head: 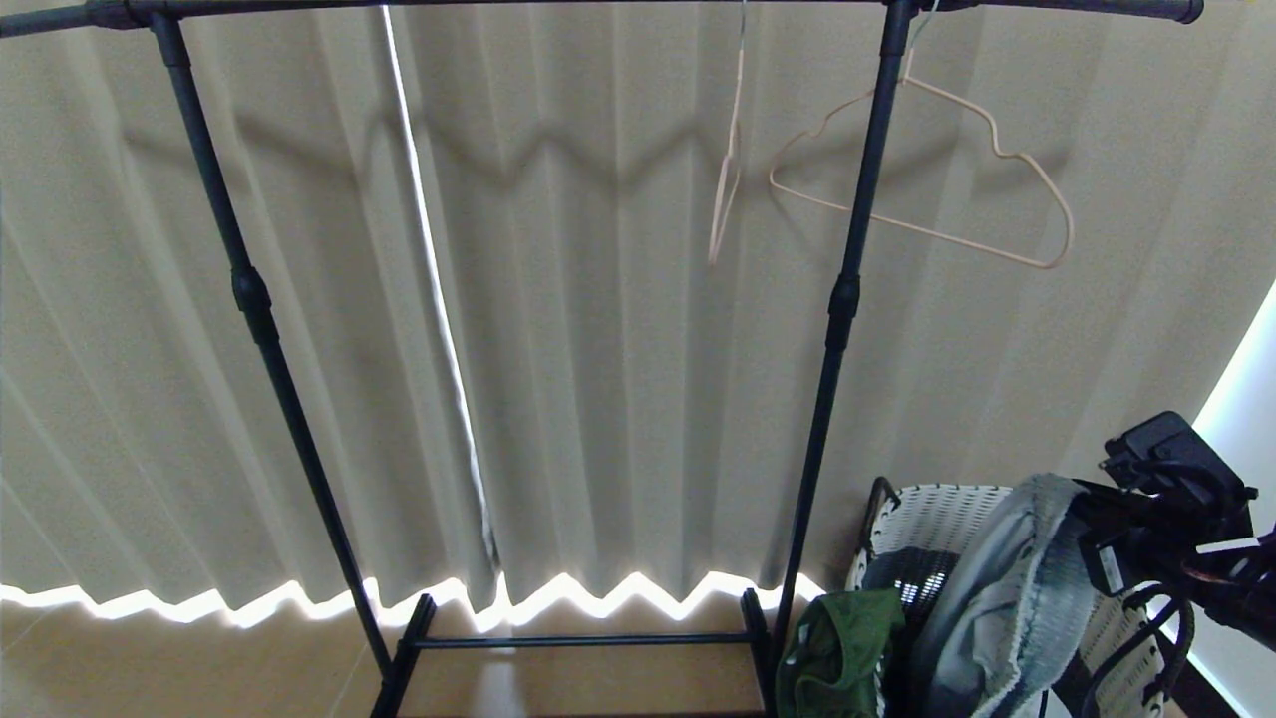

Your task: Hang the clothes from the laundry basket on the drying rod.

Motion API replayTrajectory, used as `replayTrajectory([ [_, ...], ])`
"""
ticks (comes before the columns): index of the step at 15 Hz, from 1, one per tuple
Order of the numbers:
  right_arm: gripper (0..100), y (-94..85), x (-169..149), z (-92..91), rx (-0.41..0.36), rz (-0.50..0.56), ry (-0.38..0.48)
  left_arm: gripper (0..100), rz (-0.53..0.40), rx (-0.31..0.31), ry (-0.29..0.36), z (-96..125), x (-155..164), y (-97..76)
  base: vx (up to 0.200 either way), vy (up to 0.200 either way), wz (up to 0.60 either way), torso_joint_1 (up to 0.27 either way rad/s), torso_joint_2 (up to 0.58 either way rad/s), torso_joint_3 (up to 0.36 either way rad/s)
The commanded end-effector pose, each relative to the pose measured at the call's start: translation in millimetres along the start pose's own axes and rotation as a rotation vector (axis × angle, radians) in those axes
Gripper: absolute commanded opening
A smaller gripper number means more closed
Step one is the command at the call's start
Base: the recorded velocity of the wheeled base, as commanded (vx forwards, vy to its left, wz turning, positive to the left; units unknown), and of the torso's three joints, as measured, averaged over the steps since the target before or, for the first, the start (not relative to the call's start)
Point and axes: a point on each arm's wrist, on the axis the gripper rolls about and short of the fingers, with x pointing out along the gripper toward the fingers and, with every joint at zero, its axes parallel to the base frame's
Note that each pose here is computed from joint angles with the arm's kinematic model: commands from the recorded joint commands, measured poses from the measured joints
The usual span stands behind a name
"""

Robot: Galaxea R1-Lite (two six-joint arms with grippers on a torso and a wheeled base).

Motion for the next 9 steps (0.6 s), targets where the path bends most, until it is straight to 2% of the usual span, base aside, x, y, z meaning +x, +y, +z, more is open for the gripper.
replayTrajectory([
  [1,0,-22.6,-28.1,53.5,0.001,-0.019,-0.05,100,0.001,0.001,0.002,-0.4,0.2,0.0,0.0,0.0,0.0,0.0,0.0,0.0],
  [2,0,-23.7,-40.4,58.4,0.03,0.016,0.021,100,0.001,0.001,0.002,-0.4,0.2,0.0,-0.2,0.0,0.0,0.002,0.0,0.007],
  [3,0,-20.3,-49.3,54.2,0.071,0.055,0.102,100,0.001,0.001,0.002,-0.4,0.2,0.0,-0.2,0.0,0.0,0.017,0.0,-0.002],
  [4,0,-19.1,-51.0,52.8,0.078,0.063,0.115,100,0.001,0.001,0.001,0.0,0.0,0.0,-0.2,0.0,0.0,0.007,0.01,0.002],
  [5,0,-8.6,-58.3,44.9,0.078,0.103,0.139,100,0.001,0.002,0.002,-0.4,0.2,0.0,-0.2,0.0,0.0,-0.007,0.0,0.007],
  [9,0,4.8,-68.2,30.8,0.059,0.143,0.159,100,0.001,0.004,0.002,-0.4,0.2,0.0,-0.2,0.0,0.0,-0.001,0.0,0.004],
])
